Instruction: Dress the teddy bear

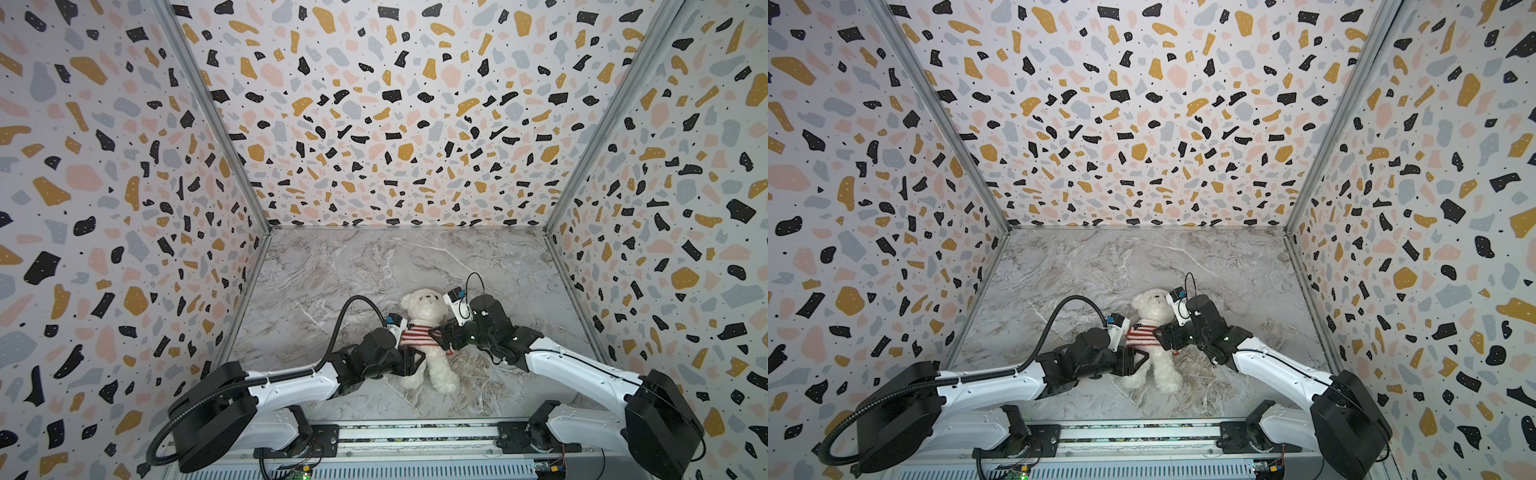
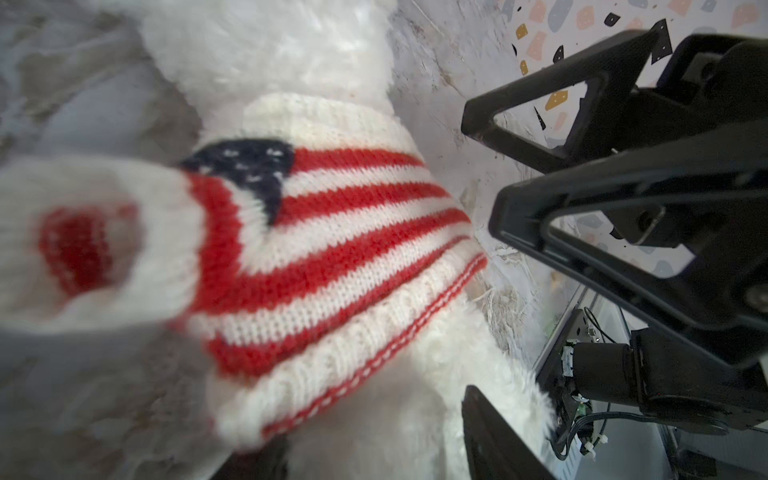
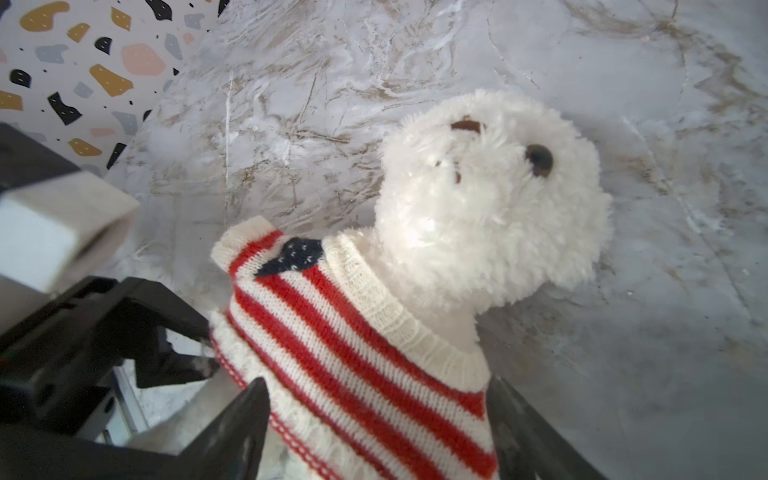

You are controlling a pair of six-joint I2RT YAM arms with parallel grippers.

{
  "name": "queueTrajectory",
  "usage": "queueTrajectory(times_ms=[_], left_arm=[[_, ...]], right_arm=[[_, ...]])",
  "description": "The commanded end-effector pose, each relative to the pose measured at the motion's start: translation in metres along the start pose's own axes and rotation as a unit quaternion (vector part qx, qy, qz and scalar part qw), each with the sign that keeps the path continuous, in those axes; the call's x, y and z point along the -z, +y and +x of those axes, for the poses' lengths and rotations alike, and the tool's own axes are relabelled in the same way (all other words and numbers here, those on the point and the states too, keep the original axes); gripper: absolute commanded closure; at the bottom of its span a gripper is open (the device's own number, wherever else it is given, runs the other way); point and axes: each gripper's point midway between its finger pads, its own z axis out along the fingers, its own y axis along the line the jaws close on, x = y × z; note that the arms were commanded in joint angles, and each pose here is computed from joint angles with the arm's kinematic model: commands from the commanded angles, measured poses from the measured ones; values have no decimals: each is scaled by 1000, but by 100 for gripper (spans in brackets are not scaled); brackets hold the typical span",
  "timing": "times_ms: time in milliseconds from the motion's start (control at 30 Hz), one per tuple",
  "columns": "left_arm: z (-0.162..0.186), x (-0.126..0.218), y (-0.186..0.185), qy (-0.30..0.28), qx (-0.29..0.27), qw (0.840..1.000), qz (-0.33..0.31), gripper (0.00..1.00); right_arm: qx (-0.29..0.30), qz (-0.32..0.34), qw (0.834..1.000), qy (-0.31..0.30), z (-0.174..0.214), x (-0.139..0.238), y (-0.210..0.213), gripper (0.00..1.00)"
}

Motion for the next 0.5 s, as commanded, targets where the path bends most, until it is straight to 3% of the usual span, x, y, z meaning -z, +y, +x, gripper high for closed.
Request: queueTrajectory(times_ms=[0, 300, 467], left_arm=[[-13, -5, -21, -31, 4, 999, 28, 36], [-3, 9, -17, -36, 1, 999, 31, 36], [0, 29, -2, -45, -5, 999, 5, 35]], right_arm=[[-9, -13, 1000, 4, 4, 2, 7, 17], [-5, 10, 999, 30, 17, -23, -6, 18], [0, 25, 999, 41, 24, -31, -14, 25]])
